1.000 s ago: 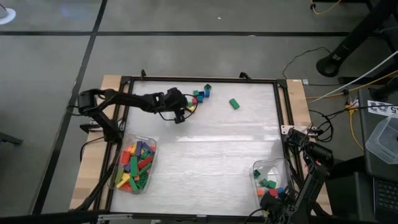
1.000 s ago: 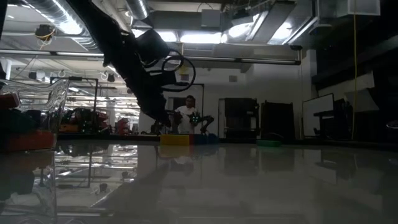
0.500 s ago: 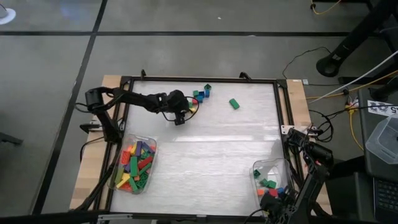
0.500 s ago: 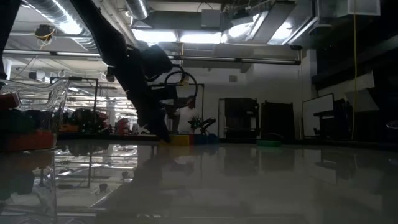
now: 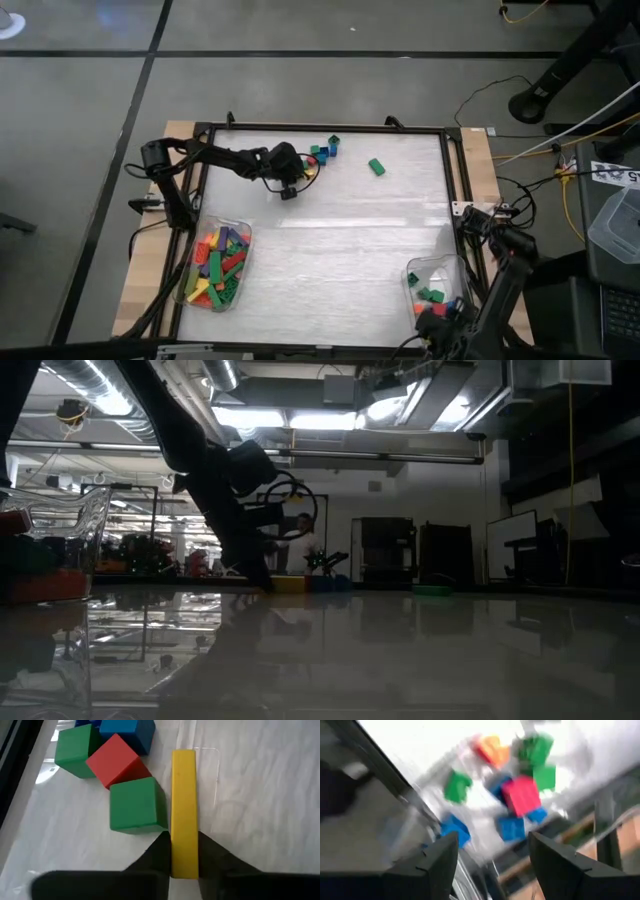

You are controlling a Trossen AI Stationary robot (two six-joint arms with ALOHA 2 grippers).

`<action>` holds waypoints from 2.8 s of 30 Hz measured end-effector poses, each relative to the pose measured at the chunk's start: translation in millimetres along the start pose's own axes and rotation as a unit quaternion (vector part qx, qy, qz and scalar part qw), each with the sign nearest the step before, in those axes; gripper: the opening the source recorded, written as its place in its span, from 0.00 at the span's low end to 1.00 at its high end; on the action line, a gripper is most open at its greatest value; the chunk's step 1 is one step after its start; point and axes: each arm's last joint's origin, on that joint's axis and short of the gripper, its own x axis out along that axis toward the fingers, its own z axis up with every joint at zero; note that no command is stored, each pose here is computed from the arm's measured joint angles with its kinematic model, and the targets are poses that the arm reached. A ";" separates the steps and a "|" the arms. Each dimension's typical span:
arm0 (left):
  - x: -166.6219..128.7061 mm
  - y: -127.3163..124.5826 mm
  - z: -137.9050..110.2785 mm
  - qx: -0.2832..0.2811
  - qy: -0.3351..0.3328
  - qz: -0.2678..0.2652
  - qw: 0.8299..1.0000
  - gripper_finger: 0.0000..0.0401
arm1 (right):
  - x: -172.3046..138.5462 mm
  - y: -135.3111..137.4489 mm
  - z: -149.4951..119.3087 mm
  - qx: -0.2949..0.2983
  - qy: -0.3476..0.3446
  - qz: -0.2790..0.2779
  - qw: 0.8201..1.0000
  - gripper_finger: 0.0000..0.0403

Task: Sort blocks by size
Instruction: Put the large yellow wooden block into the left transparent bin

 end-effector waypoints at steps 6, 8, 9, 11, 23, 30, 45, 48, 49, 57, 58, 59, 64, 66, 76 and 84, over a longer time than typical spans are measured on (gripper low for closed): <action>-6.1 -9.5 2.9 -0.022 -0.002 -0.036 0.999 0.09 | -32.4 -19.9 11.4 0.007 -0.153 0.056 0.987 0.59; -15.6 -16.3 5.5 -0.022 -0.002 -0.064 0.998 0.11 | -41.9 -26.1 18.2 0.003 -0.227 0.068 0.971 0.59; -23.0 -19.3 7.9 -0.023 -0.002 -0.078 0.997 0.11 | -45.3 -28.1 23.3 0.001 -0.265 0.069 0.962 0.59; -40.7 -24.2 14.2 -0.031 0.003 -0.102 0.994 0.11 | -51.5 -31.4 34.8 -0.009 -0.334 0.061 0.940 0.59; -197.2 -55.6 9.2 -0.063 0.026 -0.220 0.973 0.11 | -52.0 -61.6 158.6 -0.138 -0.336 -0.118 0.924 0.59; -261.4 -71.8 -34.9 -0.159 0.103 -0.262 0.946 0.10 | -38.7 -109.5 242.7 -0.170 -0.249 -0.188 0.935 0.59; -296.7 -94.9 -71.1 -0.236 0.225 -0.303 0.896 0.14 | 40.0 -244.3 372.9 -0.007 -0.149 -0.091 0.985 0.59; -291.1 -100.0 -76.1 -0.223 0.240 -0.293 0.898 0.14 | 58.2 -277.0 379.2 0.066 -0.112 -0.077 0.988 0.59; -288.7 -101.5 -77.6 -0.220 0.244 -0.287 0.900 0.14 | 64.2 -287.4 381.1 0.083 -0.101 -0.066 0.989 0.59; -261.3 -110.6 -98.3 -0.228 0.291 -0.231 0.900 0.15 | 109.1 -339.7 384.4 0.165 -0.057 0.016 0.984 0.59; -258.2 -111.2 -101.1 -0.228 0.297 -0.225 0.900 0.15 | 113.0 -343.6 383.2 0.170 -0.053 0.016 0.984 0.59; -256.3 -111.7 -102.9 -0.230 0.301 -0.221 0.899 0.15 | 115.9 -346.7 383.1 0.175 -0.053 0.015 0.983 0.59; -256.3 -113.1 -99.9 -0.226 0.292 -0.227 0.901 0.15 | 122.4 -353.6 382.9 0.186 -0.056 0.016 0.981 0.59; -256.2 -113.7 -99.2 -0.214 0.285 -0.234 0.905 0.15 | 124.0 -355.3 384.2 0.190 -0.063 0.018 0.980 0.59; -251.9 -114.8 -98.7 -0.242 0.281 -0.197 0.908 0.15 | 141.0 -353.3 389.6 0.191 -0.050 0.028 0.980 0.59; -245.1 -121.4 -96.5 -0.230 0.300 -0.177 0.909 0.15 | 151.6 -358.6 392.2 0.199 -0.035 0.034 0.979 0.59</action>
